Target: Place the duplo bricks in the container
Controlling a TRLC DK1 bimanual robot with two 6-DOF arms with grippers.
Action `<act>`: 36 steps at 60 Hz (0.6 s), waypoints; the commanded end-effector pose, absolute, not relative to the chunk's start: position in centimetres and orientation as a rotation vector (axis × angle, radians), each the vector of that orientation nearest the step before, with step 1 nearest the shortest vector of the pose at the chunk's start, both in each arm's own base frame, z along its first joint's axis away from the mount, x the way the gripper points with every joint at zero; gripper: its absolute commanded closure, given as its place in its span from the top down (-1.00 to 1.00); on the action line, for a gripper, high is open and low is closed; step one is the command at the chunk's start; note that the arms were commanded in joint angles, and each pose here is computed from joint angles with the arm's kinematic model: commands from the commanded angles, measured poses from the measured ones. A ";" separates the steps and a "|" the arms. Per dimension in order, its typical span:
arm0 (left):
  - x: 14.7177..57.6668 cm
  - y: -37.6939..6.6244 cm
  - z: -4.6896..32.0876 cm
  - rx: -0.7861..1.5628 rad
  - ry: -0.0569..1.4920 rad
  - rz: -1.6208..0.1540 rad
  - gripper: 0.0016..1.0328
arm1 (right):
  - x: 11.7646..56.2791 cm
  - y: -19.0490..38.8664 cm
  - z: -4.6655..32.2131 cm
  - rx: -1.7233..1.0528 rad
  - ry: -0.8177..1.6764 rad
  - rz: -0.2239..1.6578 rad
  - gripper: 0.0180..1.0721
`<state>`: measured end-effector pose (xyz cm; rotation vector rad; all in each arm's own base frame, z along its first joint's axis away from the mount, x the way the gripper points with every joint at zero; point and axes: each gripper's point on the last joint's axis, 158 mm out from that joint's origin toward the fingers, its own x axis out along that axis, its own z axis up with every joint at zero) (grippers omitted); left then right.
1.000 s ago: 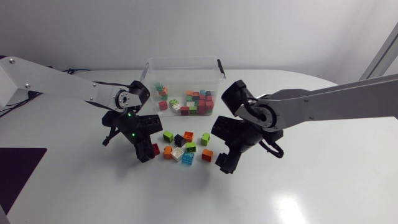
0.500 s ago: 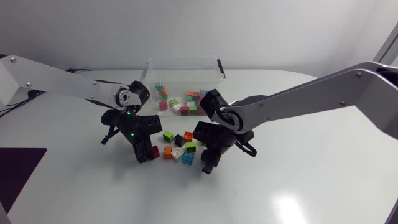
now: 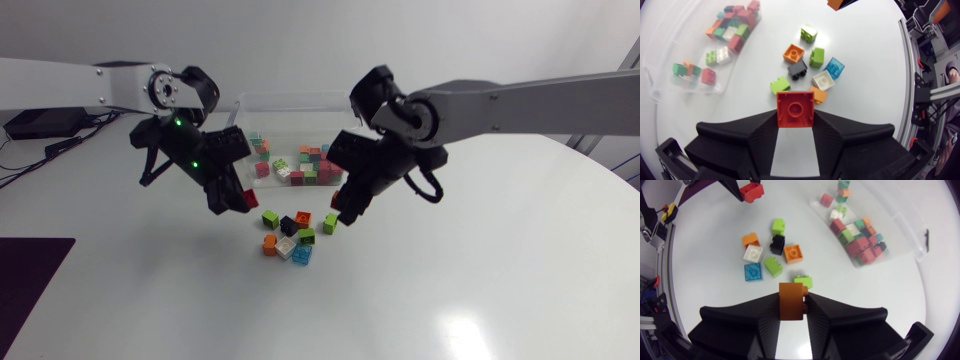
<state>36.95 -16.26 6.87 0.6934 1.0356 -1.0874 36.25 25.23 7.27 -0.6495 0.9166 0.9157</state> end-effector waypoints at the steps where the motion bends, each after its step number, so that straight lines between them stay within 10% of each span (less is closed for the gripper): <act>1: 38.3 -17.0 10.9 0.674 0.944 -1.056 -0.40 | 37.5 25.3 10.2 -0.618 0.862 0.897 -0.65; 36: 52.8 -17.8 19.9 0.326 0.610 -0.772 -0.37 | 49.6 28.0 21.5 -0.335 0.540 0.727 -0.65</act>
